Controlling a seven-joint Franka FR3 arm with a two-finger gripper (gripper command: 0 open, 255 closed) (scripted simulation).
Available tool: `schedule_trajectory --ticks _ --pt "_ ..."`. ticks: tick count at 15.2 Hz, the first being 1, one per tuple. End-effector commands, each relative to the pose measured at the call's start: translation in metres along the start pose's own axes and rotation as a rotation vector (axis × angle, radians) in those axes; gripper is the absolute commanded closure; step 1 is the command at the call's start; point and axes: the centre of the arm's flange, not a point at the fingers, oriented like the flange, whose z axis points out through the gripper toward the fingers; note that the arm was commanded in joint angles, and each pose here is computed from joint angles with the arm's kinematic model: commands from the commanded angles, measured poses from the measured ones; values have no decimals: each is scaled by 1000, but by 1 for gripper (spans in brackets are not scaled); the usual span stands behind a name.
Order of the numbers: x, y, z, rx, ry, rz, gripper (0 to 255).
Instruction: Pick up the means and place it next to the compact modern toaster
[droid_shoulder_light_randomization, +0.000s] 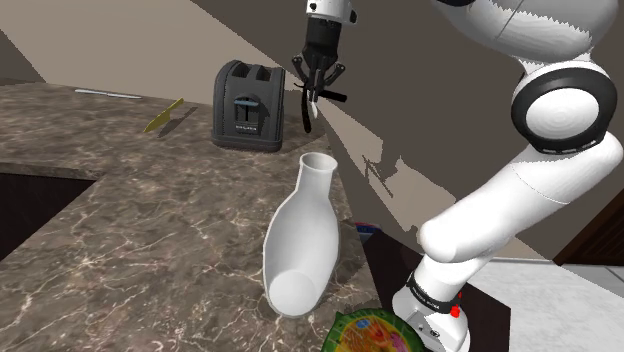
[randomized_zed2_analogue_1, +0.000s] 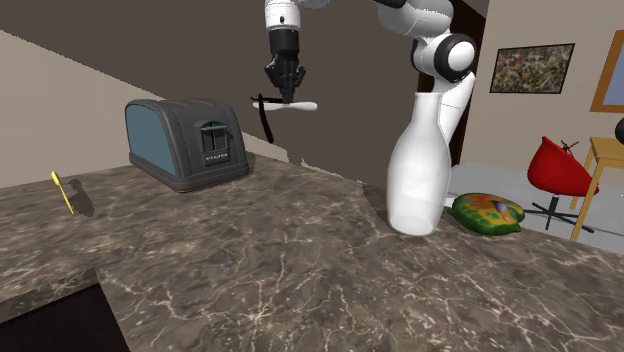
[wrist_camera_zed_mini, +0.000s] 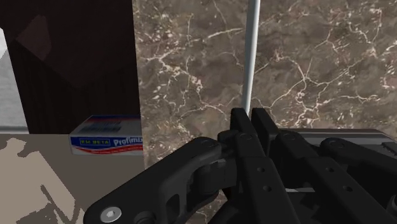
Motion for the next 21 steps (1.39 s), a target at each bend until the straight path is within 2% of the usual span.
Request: schedule_trajectory --ticks 1,21 --pt "1 -1 10 0 0 0 255" --pt "7 0 116 0 0 0 255"
